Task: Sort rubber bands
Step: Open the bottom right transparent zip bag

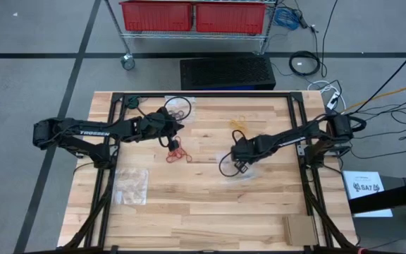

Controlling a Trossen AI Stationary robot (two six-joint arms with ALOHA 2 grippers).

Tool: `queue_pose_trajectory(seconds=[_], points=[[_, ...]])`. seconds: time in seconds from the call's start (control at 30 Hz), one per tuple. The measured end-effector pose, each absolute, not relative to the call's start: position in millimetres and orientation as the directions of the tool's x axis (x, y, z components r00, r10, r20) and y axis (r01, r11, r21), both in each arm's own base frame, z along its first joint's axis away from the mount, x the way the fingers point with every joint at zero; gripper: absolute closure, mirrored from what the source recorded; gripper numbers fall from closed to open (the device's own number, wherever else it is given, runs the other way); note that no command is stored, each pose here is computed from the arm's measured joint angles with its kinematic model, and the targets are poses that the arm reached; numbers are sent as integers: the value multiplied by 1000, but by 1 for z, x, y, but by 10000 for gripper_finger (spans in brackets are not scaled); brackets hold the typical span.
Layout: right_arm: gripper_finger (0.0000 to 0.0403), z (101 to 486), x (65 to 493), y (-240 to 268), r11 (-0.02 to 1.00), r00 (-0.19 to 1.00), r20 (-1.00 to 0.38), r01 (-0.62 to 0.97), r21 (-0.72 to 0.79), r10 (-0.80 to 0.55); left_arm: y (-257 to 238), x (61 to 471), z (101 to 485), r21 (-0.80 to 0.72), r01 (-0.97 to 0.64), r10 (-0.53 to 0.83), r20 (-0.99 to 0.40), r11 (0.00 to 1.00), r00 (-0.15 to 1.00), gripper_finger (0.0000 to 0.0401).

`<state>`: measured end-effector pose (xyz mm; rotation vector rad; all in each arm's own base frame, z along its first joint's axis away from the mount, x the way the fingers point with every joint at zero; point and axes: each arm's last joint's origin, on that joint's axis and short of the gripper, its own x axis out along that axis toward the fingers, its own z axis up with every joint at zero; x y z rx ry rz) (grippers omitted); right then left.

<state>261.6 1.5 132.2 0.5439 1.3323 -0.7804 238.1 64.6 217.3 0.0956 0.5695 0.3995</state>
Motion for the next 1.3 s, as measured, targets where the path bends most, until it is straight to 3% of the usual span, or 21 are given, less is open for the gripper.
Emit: queue_pose_trajectory(seconds=[0.13, 0.33, 0.5, 0.6, 0.77, 0.9, 1.3], points=[[403, 133, 261, 6, 525, 51, -991, 851, -20, -121, 65, 238, 217, 197, -341, 394, -506, 919, 768, 396], [403, 158, 266, 12, 554, 121, -982, 832, 20, -146, 65, 238, 217, 197, -341, 393, -508, 919, 767, 396], [403, 188, 264, 10, 635, 162, -963, 772, -13, -217, 65, 238, 217, 197, -341, 393, -506, 919, 767, 396], [403, 204, 266, 14, 714, 251, -938, 700, 5, -239, 65, 238, 217, 197, -341, 393, -507, 919, 767, 396], [403, 206, 278, 46, 894, 410, -895, 448, 30, -175, 65, 238, 217, 197, -341, 393, -507, 919, 767, 396], [399, 194, 284, 77, 950, 447, -887, 311, 32, -117, 65, 238, 217, 187, -347, 393, -506, 919, 768, 396], [272, 147, 293, 129, 989, 434, -898, 145, -10, -72, 58, 230, 196, 81, -352, 334, -560, 933, 758, 396]])
